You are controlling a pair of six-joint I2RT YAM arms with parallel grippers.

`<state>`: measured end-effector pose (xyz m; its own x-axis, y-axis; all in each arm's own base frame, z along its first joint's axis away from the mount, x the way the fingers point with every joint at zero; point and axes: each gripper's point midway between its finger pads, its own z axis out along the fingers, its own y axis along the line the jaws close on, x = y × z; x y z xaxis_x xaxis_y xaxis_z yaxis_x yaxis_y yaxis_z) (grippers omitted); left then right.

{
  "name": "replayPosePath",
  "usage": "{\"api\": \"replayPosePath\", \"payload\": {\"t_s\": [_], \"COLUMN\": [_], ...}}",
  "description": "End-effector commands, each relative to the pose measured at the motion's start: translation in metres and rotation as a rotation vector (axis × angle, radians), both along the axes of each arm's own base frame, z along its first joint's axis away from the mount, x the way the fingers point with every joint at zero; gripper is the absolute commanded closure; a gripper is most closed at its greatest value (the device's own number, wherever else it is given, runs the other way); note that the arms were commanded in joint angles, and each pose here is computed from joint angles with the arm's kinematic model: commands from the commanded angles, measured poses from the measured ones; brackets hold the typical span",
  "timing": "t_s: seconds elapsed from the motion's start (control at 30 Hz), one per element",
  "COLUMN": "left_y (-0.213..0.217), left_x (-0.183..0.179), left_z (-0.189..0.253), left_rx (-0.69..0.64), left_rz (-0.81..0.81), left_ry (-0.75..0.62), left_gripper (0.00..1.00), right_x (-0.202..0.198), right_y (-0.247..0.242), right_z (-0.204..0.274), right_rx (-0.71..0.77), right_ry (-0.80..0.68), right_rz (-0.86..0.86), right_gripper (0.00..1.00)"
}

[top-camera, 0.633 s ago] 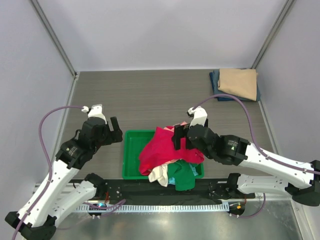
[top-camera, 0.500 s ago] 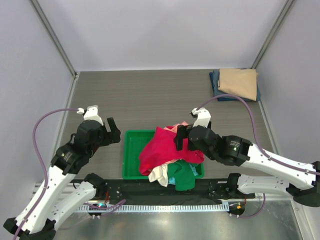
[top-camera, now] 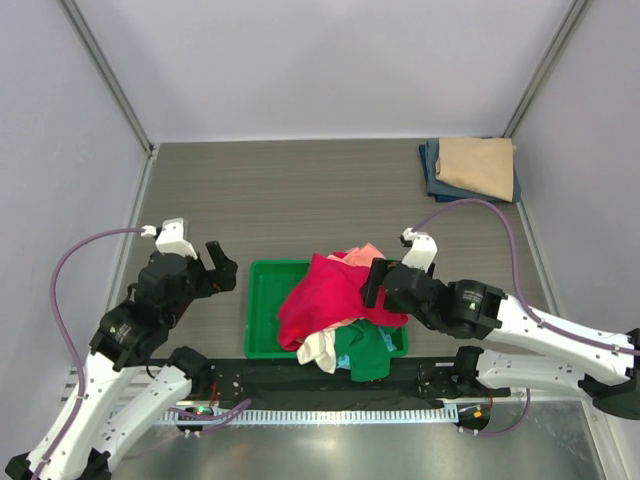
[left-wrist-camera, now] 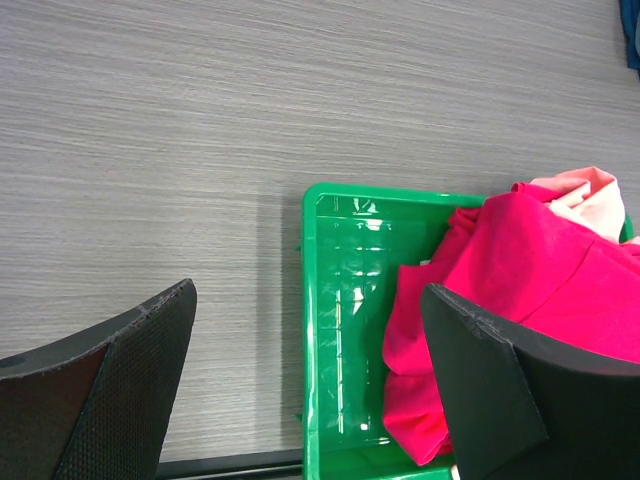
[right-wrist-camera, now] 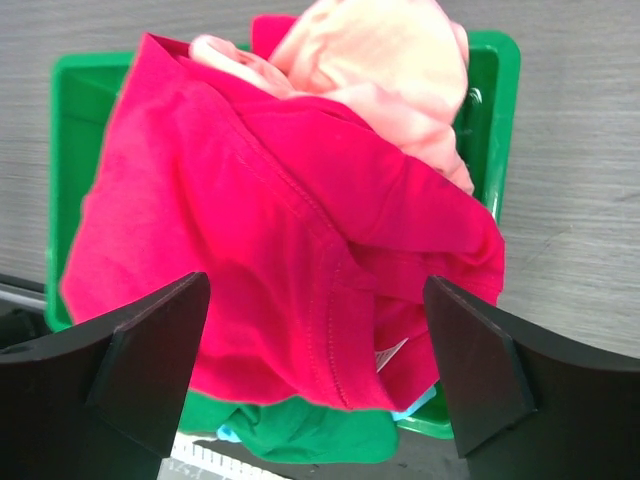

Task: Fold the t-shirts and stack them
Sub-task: Grab the tshirt from the pile

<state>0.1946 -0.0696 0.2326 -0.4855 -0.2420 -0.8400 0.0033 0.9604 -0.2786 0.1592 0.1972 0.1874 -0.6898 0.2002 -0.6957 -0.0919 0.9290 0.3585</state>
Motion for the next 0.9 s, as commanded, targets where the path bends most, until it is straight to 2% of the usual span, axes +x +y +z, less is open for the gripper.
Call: {"api": "replayPosePath", "payload": {"t_s": [0.0,0.17,0.2,0.23,0.27,0.33,0.37,0.4,0.5,0.57,0.6,0.63,0.67,0.7,0.73,0.77,0.8,0.87], "left_y": [-0.002,-0.002,-0.002,-0.002,-0.002,-0.002,-0.002,-0.002,-0.002,-0.002,-0.002,-0.002,-0.002,-0.002,-0.001,0.000,0.001,0.002], "left_x": [0.004,0.004,0.004,0.005,0.005,0.005,0.005,0.005,0.006,0.006,0.006,0.006,0.007,0.007,0.007,0.006,0.006,0.006], "left_z": [0.008,0.008,0.008,0.008,0.008,0.007,0.008,0.007,0.006,0.006,0.005,0.005,0.006,0.005,0.006,0.005,0.005,0.006], "left_rx": [-0.014,-0.015,-0.016,-0.016,-0.016,-0.013,-0.013,-0.012,-0.011,-0.010,-0.007,-0.006,-0.007,-0.007,-0.004,-0.003,-0.003,-0.002], "left_rz": [-0.006,-0.004,-0.004,-0.004,-0.004,-0.004,-0.004,-0.004,-0.002,0.000,0.001,0.002,0.003,0.003,0.008,0.012,0.015,0.021], "left_ry": [-0.038,-0.044,-0.044,-0.044,-0.043,-0.037,-0.039,-0.036,-0.033,-0.032,-0.029,-0.029,-0.029,-0.028,-0.029,-0.028,-0.027,-0.033], "left_gripper": [0.07,0.07,0.07,0.07,0.07,0.07,0.07,0.07,0.07,0.07,0.07,0.07,0.07,0.07,0.07,0.07,0.07,0.07], "right_x": [0.002,0.002,0.002,0.002,0.002,0.002,0.002,0.003,0.011,0.028,0.039,0.050,0.070,0.093,0.105,0.125,0.145,0.170], "right_y": [0.002,0.010,0.012,0.015,0.016,0.022,0.025,0.028,0.046,0.059,0.070,0.083,0.080,0.096,0.096,0.086,0.091,0.060], "right_z": [-0.007,-0.018,-0.018,-0.015,-0.014,-0.007,-0.005,-0.002,0.025,0.072,0.078,0.129,0.151,0.153,0.233,0.266,0.337,0.385], "right_rx": [0.010,0.005,0.009,0.024,0.029,0.043,0.047,0.053,0.087,0.093,0.050,0.107,0.064,0.011,0.101,0.058,0.129,0.123], "right_ry": [0.018,0.032,0.034,0.027,0.028,0.016,0.013,0.009,-0.048,-0.140,-0.152,-0.211,-0.263,-0.257,-0.370,-0.453,-0.585,-0.706], "right_rz": [-0.044,-0.023,-0.012,-0.004,0.000,0.032,0.043,0.052,0.100,0.124,0.143,0.160,0.170,0.181,0.170,0.172,0.136,0.057], "right_gripper": [0.12,0.29,0.42,0.50,0.62,0.76,0.94,0.99,0.99,0.99,0.99,0.99,0.99,0.99,0.99,0.99,0.99,0.99]}}
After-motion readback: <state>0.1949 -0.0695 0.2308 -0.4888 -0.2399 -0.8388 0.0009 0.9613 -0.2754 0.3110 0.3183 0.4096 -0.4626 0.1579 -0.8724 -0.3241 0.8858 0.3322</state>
